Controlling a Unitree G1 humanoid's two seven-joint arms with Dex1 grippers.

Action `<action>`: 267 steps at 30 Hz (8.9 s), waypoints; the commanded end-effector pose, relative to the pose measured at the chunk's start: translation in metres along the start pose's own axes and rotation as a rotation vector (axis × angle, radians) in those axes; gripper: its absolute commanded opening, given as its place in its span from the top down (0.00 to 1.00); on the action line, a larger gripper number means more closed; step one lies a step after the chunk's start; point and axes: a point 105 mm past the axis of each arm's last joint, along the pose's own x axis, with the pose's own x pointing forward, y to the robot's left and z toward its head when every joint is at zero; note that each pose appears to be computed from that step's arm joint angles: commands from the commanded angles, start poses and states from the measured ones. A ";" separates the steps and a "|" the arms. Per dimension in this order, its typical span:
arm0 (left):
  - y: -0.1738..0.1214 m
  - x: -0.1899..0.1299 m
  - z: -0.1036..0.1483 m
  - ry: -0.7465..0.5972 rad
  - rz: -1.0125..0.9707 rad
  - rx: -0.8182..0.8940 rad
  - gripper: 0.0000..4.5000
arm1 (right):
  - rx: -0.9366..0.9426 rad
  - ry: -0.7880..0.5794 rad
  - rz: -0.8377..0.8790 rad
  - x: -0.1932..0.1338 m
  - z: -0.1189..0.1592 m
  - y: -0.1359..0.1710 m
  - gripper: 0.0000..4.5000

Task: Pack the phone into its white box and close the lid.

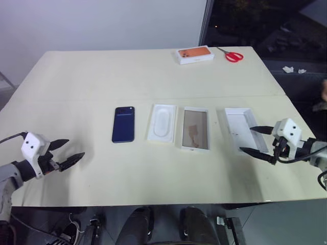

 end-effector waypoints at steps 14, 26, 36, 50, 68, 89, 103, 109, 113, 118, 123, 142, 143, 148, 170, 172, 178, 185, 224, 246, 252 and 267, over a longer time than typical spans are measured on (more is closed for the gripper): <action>0.005 0.002 0.035 -0.071 0.006 0.014 0.00 | -0.042 -0.042 0.011 0.007 0.015 -0.001 0.02; -0.028 0.058 0.074 -0.127 -0.069 -0.131 0.00 | -0.105 -0.080 0.045 0.023 0.038 0.000 0.02; -0.084 0.143 0.086 -0.108 -0.160 -0.353 0.00 | -0.177 -0.129 0.096 0.043 0.063 0.006 0.02; -0.130 0.208 0.099 -0.022 -0.344 -0.830 0.00 | -0.197 -0.149 0.116 0.053 0.071 0.013 0.02; -0.150 0.222 0.074 0.106 -0.347 -0.973 0.40 | -0.205 -0.147 0.105 0.053 0.069 0.012 0.00; -0.111 0.197 0.099 -0.009 -0.287 -1.037 0.99 | -0.122 -0.185 0.339 0.077 0.079 0.076 0.00; -0.106 0.186 0.126 -0.078 -0.274 -0.985 1.00 | -0.149 0.019 0.406 0.099 0.037 0.083 0.64; -0.101 0.182 0.131 -0.100 -0.269 -0.987 1.00 | -0.162 -0.029 0.427 0.106 0.049 0.088 0.99; -0.095 0.179 0.142 -0.135 -0.274 -0.992 1.00 | -0.189 -0.101 0.449 0.126 0.068 0.104 0.99; -0.086 0.172 0.153 -0.171 -0.277 -1.008 1.00 | -0.211 -0.162 0.477 0.148 0.085 0.128 0.99; -0.092 0.171 0.149 -0.155 -0.289 -1.029 1.00 | -0.175 -0.204 0.504 0.162 0.097 0.144 0.93; -0.144 0.171 0.120 -0.045 -0.255 -1.041 1.00 | -0.176 -0.038 0.355 0.093 0.065 0.066 0.22; -0.146 0.171 0.120 -0.044 -0.257 -1.045 1.00 | -0.174 -0.036 0.341 0.093 0.064 0.063 0.22; -0.155 0.170 0.113 0.009 -0.254 -1.020 1.00 | -0.187 -0.057 0.290 0.099 0.067 0.054 0.22; -0.161 0.163 0.106 0.063 -0.239 -0.968 0.22 | -0.224 -0.088 0.258 0.112 0.072 0.049 0.21; -0.159 0.162 0.107 0.059 -0.237 -0.956 0.01 | -0.226 -0.089 0.258 0.112 0.072 0.049 0.21; -0.157 0.158 0.117 0.034 -0.259 -0.927 0.01 | -0.216 -0.135 0.243 0.116 0.085 0.047 0.21; -0.157 0.154 0.124 0.018 -0.284 -0.897 0.01 | -0.211 -0.169 0.214 0.122 0.098 0.042 0.21; -0.088 0.110 0.088 -0.114 -0.141 -0.316 0.00 | -0.350 0.032 0.261 0.192 0.090 0.115 0.98; 0.023 0.109 0.051 0.045 0.076 -0.597 0.00 | -0.344 -0.200 0.173 0.255 0.193 0.128 0.98; 0.011 0.131 0.039 0.148 -0.052 -0.694 0.00 | -0.403 -0.070 0.178 0.283 0.173 0.144 0.98; -0.040 0.150 -0.013 0.376 -0.278 -0.745 0.00 | -0.322 -0.026 0.204 0.287 0.167 0.146 0.98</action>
